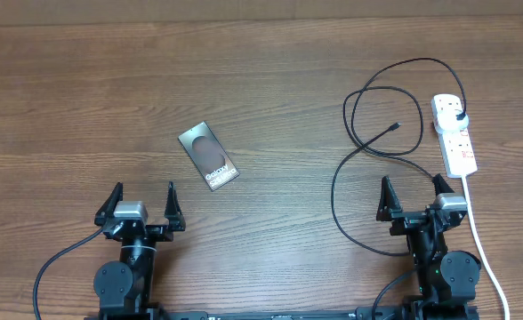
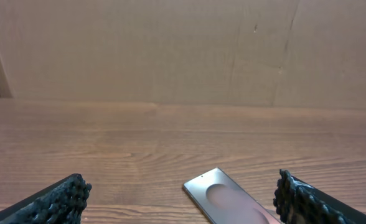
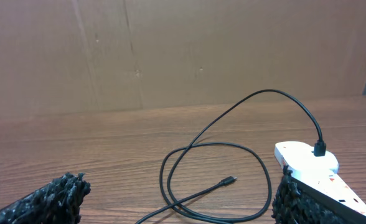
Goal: Plug charger to phone and switch on socket
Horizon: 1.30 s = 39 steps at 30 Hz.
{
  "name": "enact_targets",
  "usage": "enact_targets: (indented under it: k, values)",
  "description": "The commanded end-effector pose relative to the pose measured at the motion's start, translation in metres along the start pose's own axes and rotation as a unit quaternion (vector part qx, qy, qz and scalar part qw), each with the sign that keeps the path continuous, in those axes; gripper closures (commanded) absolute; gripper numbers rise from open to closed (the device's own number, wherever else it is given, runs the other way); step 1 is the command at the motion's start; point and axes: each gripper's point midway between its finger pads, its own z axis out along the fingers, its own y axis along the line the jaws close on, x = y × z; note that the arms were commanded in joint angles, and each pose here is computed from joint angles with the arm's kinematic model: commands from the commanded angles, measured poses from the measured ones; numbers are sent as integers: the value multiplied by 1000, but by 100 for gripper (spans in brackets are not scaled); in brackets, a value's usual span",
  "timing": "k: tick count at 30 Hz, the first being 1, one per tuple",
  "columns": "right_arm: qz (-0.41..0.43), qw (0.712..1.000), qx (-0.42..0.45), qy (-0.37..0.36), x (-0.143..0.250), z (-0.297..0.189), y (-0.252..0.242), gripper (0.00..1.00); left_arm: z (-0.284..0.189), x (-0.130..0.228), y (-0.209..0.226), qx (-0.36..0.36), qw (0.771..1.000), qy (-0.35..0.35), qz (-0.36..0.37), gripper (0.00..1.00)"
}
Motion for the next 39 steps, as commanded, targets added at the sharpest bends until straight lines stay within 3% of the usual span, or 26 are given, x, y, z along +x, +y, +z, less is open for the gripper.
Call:
enact_targets:
  k: [1, 10, 17, 21, 26, 31, 36, 39]
  values:
    - [-2, 1000, 0, 2, 4, 0, 0, 0, -5, -24, -4, 8, 1000, -16, -22, 0]
    - [-2, 1000, 0, 2, 4, 0, 0, 0, -3, -76, -7, 0, 998, 52, -26, 0]
    - [-2, 1000, 0, 2, 4, 0, 0, 0, 37, -101, -10, 3, 992, 120, -31, 0]
    - [-2, 1000, 0, 2, 4, 0, 0, 0, 67, -107, -24, 43, 984, 169, -35, 0]
    - [-2, 1000, 0, 1, 4, 0, 0, 0, 82, -88, -51, 122, 959, 250, -57, 0]
    - [-2, 1000, 0, 2, 4, 0, 0, 0, 78, -41, -74, 187, 912, 349, -106, 0]
    - [-2, 1000, 0, 1, 4, 0, 0, 0, 75, -37, -99, 263, 882, 363, -143, 0]
    - [-2, 1000, 0, 2, 4, 0, 0, 0, 76, -46, -107, 291, 879, 347, -149, 0]
